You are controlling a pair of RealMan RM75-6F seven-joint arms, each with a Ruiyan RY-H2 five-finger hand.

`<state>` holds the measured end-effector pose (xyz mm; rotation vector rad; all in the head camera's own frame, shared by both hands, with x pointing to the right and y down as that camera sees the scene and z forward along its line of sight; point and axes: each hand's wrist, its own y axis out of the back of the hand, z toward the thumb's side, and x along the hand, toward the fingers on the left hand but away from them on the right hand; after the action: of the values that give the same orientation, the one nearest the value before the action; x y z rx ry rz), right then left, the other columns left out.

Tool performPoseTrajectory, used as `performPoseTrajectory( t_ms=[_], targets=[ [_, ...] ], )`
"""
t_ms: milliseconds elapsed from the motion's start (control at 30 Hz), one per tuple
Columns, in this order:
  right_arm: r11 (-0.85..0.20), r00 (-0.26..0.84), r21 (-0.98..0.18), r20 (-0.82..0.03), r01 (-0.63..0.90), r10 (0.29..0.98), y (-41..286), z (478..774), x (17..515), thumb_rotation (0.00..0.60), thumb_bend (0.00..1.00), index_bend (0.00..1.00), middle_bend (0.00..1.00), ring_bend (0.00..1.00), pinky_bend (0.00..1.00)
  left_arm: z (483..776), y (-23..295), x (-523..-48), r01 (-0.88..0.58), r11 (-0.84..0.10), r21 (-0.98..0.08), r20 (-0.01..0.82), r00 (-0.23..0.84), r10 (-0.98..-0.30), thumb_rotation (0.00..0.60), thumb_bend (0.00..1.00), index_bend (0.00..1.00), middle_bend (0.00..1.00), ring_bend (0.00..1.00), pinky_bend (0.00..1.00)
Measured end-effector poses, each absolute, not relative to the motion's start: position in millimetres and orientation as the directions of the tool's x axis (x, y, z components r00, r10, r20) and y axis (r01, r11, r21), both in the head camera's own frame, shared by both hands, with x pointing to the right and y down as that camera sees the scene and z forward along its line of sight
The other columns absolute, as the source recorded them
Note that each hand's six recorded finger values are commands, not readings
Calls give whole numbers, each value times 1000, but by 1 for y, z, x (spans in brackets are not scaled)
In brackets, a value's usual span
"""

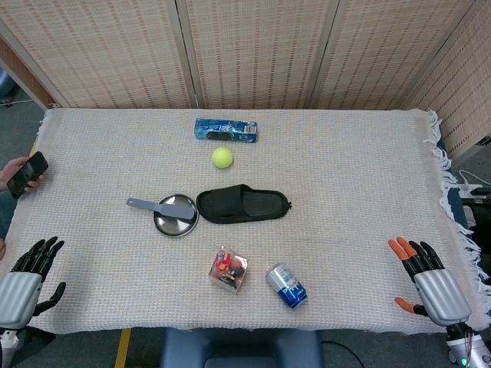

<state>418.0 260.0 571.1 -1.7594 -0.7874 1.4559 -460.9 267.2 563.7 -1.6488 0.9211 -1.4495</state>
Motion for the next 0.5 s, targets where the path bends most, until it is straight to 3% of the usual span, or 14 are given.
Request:
performPoseTrajectory(
  t_ms=[233, 367, 500],
  targets=[
    [-563, 177, -826, -552, 14, 815, 260, 571, 419, 600, 0, 0, 0, 0, 0, 566, 268, -458, -39, -476, -878, 470, 109, -876, 600, 388, 0, 0, 0, 218],
    [-555, 163, -832, -547, 3, 821, 260, 570, 423, 600, 0, 0, 0, 0, 0, 571, 259, -446, -24, -469, -883, 461, 153, -874, 600, 388, 0, 0, 80, 381],
    [-555, 144, -832, -550, -6, 822, 259, 572, 427, 600, 0, 0, 0, 0, 0, 583, 242, -426, 4, -488, -873, 478, 214, -852, 600, 389, 0, 0, 170, 474]
  ],
)
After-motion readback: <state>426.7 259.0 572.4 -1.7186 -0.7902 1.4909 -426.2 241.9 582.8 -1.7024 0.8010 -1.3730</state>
